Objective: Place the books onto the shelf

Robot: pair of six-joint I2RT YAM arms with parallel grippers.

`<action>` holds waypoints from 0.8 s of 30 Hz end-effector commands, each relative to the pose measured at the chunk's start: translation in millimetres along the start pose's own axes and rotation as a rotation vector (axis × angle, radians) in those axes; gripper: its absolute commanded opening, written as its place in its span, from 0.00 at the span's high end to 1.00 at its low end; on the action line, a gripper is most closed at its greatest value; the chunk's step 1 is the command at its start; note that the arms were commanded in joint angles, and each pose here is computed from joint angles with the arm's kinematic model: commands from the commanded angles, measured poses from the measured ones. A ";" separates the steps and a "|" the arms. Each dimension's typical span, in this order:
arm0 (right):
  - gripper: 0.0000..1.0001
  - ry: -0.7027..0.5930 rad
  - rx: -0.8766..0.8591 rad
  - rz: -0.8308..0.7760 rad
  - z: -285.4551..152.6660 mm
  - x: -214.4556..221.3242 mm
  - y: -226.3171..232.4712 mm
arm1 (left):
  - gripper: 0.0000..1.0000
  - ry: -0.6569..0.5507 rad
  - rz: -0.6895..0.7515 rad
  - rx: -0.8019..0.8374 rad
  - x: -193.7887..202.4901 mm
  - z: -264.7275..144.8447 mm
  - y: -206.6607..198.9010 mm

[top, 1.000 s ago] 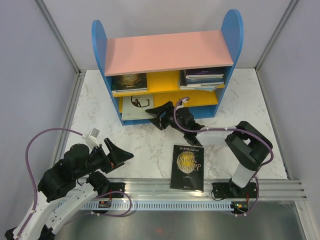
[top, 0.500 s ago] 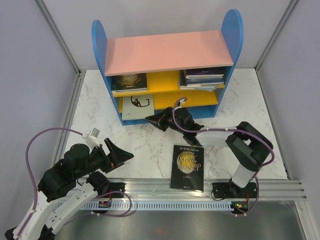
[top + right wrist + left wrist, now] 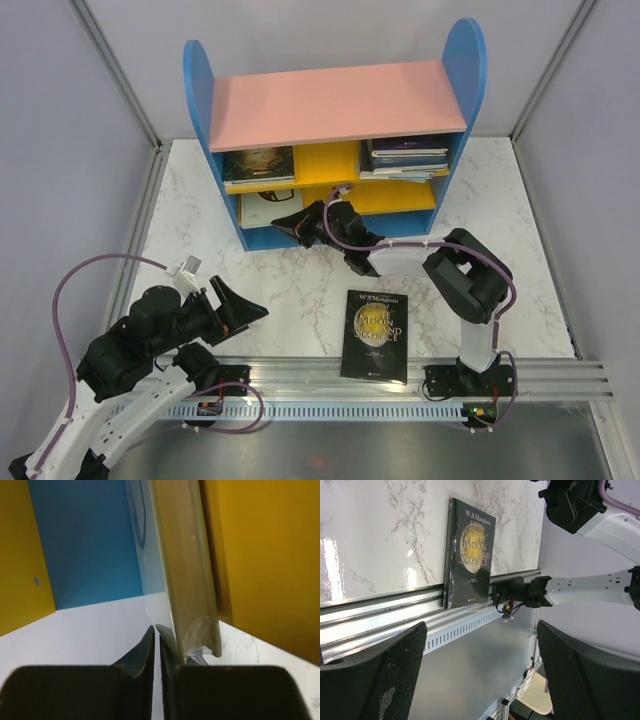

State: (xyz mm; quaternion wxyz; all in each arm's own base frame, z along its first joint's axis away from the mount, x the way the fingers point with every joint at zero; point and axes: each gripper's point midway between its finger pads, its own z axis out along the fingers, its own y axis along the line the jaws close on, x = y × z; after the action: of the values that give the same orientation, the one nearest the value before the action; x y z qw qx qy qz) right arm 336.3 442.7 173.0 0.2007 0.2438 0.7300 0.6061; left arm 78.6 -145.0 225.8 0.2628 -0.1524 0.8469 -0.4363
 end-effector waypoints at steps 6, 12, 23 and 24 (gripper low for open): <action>0.86 0.049 -0.087 -0.001 1.8 14.6 24.5 | 0.09 0.003 0.066 -0.020 -5.5 1.4 -5.6; 0.59 0.080 -0.037 -0.088 -58.5 26.4 22.4 | 0.09 0.030 0.092 -0.047 -2.8 12.0 0.9; 0.26 -0.098 0.725 -0.387 -268.2 -13.9 -96.6 | 0.11 0.246 0.035 -0.034 37.3 72.7 28.6; 0.26 -0.122 0.797 -0.378 -286.5 -18.0 -108.3 | 0.12 0.270 0.030 -0.041 39.5 82.1 30.0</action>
State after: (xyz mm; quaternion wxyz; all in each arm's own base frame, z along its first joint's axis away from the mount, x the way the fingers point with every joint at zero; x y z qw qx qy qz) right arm 212.1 285.8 223.5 0.2833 0.1748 0.8172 0.4705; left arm 88.1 -177.9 148.2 0.1672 -0.1183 0.8960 -0.3940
